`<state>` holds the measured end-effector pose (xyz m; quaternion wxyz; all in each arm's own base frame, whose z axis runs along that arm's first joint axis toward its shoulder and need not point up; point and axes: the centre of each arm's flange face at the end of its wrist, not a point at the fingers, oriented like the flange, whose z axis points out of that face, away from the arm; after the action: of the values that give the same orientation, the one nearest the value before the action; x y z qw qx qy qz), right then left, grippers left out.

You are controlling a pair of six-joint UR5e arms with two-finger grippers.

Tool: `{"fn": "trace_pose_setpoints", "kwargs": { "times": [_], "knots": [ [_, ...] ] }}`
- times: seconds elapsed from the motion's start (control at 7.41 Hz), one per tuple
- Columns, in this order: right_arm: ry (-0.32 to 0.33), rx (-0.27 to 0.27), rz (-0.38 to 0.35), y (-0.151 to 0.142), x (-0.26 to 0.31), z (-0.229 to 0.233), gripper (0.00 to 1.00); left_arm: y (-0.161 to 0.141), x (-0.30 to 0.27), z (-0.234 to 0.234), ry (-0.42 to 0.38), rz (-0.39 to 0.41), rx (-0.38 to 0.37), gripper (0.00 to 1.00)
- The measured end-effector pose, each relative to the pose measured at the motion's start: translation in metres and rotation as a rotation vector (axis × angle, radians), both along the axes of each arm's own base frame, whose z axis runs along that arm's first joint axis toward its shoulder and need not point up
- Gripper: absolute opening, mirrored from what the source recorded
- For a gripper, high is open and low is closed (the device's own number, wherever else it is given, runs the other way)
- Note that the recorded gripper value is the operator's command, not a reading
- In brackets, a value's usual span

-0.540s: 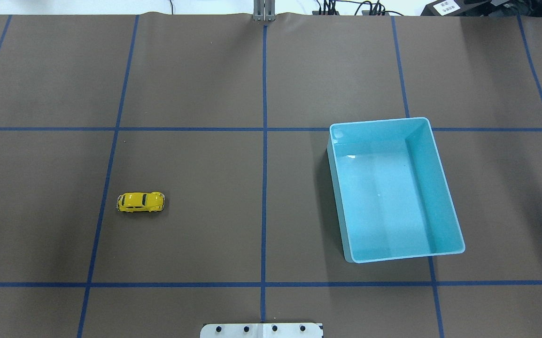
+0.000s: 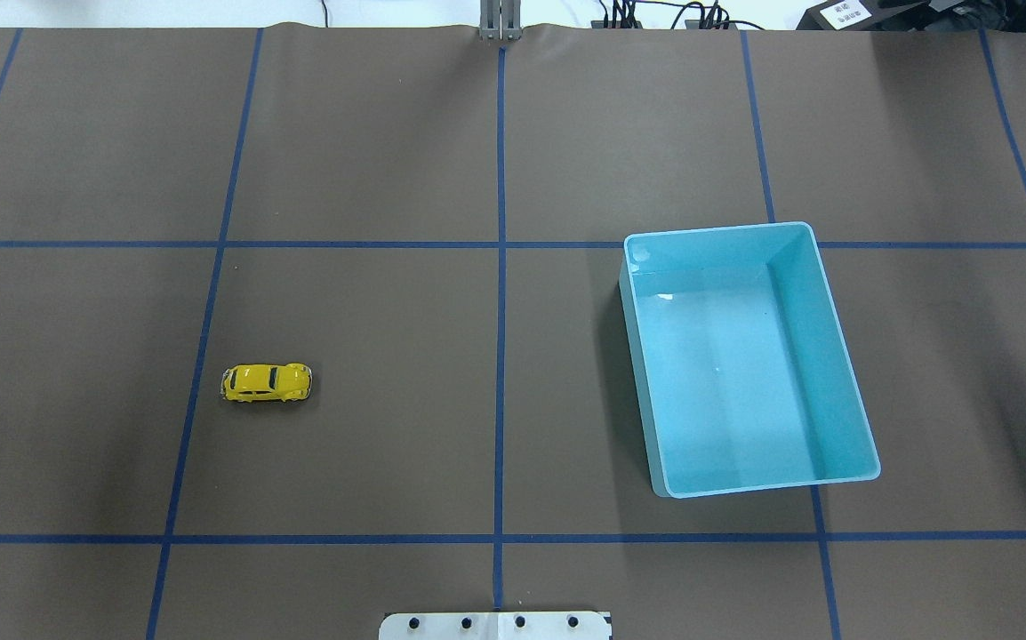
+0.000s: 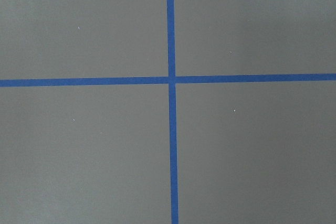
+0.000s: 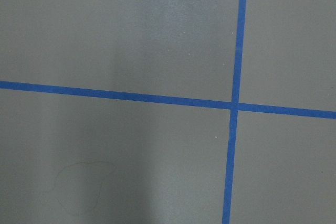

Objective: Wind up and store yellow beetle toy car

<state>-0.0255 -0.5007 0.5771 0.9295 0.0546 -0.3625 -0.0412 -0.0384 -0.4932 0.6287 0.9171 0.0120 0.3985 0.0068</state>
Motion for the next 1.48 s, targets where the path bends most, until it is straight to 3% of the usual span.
{"fn": "trace_pose_setpoints", "kwargs": {
  "times": [0.94,1.35,1.48],
  "knots": [
    [0.003,-0.007,-0.023,-0.014,-0.018,-0.008,1.00,0.000,0.000,0.000,0.000,0.000,-0.003,1.00],
    [0.008,-0.058,-0.025,-0.019,-0.019,-0.003,1.00,-0.001,0.000,-0.001,0.000,-0.001,-0.003,1.00],
    [0.013,-0.085,-0.028,-0.033,-0.023,-0.020,1.00,-0.001,0.000,-0.001,-0.001,-0.001,-0.004,1.00]
  ]
}}
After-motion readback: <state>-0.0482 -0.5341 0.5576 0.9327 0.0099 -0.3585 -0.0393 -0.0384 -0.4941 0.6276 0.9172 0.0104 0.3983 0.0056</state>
